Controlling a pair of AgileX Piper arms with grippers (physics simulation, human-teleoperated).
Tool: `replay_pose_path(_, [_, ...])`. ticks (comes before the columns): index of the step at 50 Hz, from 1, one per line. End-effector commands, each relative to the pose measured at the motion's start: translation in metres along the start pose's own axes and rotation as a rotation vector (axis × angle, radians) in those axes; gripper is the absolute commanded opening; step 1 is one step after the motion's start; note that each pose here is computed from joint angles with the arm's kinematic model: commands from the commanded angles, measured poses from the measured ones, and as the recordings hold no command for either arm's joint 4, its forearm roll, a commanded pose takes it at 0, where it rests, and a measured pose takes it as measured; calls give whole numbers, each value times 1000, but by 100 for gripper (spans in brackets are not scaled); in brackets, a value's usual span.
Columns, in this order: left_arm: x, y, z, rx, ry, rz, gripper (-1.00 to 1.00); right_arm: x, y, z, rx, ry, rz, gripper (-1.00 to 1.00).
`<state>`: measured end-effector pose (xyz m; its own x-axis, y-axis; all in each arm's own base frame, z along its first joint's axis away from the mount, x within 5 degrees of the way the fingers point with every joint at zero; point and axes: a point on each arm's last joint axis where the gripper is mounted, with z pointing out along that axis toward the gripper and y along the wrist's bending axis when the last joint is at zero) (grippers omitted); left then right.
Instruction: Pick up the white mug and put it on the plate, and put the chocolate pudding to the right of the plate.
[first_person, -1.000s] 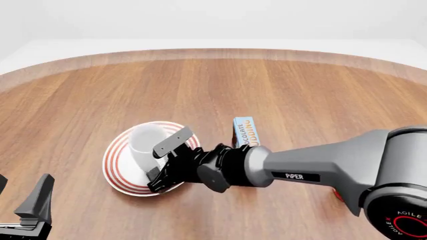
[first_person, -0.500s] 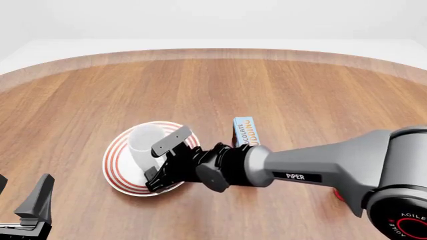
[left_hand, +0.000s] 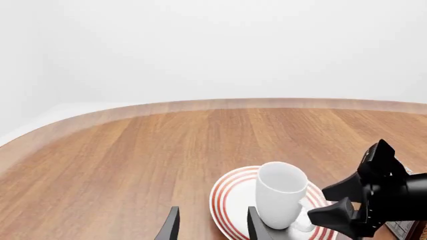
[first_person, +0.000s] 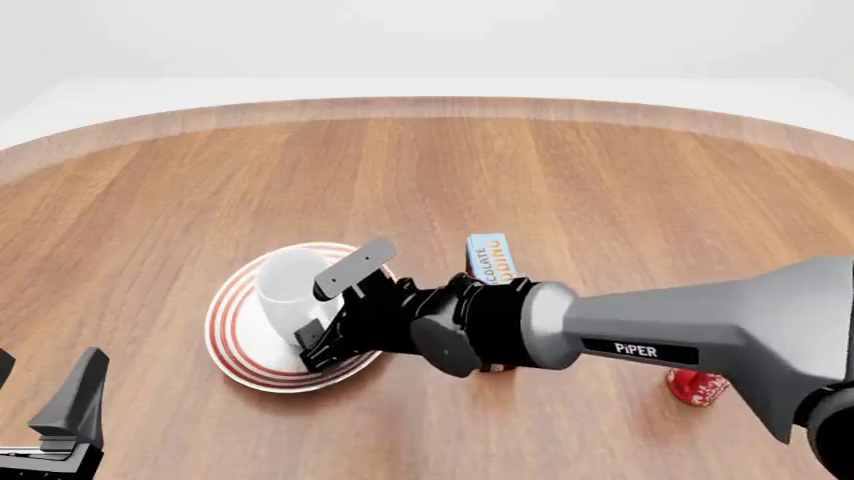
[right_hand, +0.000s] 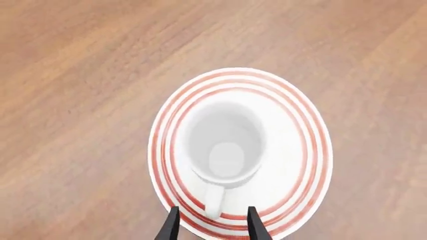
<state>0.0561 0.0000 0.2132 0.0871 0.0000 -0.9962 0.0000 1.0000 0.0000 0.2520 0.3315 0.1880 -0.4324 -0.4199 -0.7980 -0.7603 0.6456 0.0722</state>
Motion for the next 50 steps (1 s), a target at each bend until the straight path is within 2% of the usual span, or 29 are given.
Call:
replay_pose_path(1, [0,0,0,0,0,0,100,-3,-1,-14,0,-23,0,100])
replay_pose_path(50, [0,0,0,0,0,0,100,6,7,-94,-35,-153,4,100])
